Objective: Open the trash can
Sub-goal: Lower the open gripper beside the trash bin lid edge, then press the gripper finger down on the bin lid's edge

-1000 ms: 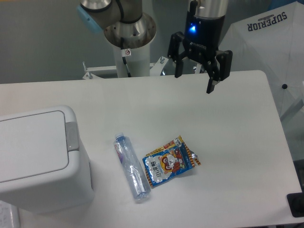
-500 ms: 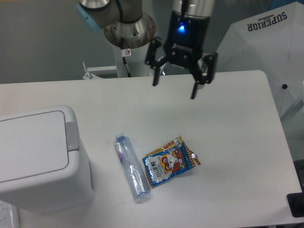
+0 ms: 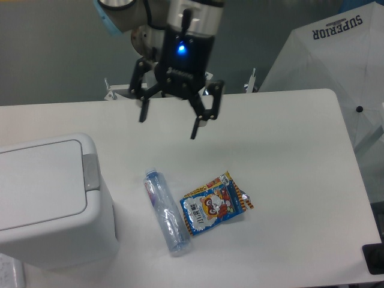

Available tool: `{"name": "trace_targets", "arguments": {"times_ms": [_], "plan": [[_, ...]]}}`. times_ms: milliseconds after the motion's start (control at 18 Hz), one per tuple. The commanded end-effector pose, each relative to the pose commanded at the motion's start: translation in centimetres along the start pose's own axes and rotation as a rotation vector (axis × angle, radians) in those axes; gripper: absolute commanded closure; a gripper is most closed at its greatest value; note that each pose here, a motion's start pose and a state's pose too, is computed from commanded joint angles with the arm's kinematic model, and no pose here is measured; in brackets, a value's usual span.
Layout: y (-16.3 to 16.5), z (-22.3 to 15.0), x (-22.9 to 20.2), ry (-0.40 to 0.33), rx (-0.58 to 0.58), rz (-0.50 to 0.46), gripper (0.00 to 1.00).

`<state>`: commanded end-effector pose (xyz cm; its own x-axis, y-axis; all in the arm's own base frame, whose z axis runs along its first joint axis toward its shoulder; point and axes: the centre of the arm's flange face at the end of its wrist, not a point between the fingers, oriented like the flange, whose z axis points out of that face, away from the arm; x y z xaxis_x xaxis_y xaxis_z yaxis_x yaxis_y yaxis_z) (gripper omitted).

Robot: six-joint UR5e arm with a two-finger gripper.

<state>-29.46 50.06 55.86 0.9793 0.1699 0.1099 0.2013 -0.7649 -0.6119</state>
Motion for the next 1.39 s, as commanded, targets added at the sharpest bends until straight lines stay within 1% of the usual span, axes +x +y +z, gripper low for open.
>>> {"name": "trace_targets", "arguments": {"times_ms": [222,278,500,722,778,889,1000,1389], "plan": [[-0.5,2.5,1.5,-0.034,-0.045,0.043,0.0],[-0.7,2.6,1.8,-0.043,-0.05,0.05,0.0],[-0.8,3.6,2.4,-0.033,-0.062,0.054,0.0],[-1.1,5.8,4.0,-0.007,-0.068,0.065,0.0],[-1.2,6.2,4.1,-0.009,-0.062,0.06,0.0],[-1.3,6.7,3.9,-0.015,-0.059,0.01,0.0],[-1.1,6.9,3.6,-0.027,-0.069,0.007,0.0],[-0.5,8.2,3.9,-0.014,-0.089,0.001,0.0]]}}
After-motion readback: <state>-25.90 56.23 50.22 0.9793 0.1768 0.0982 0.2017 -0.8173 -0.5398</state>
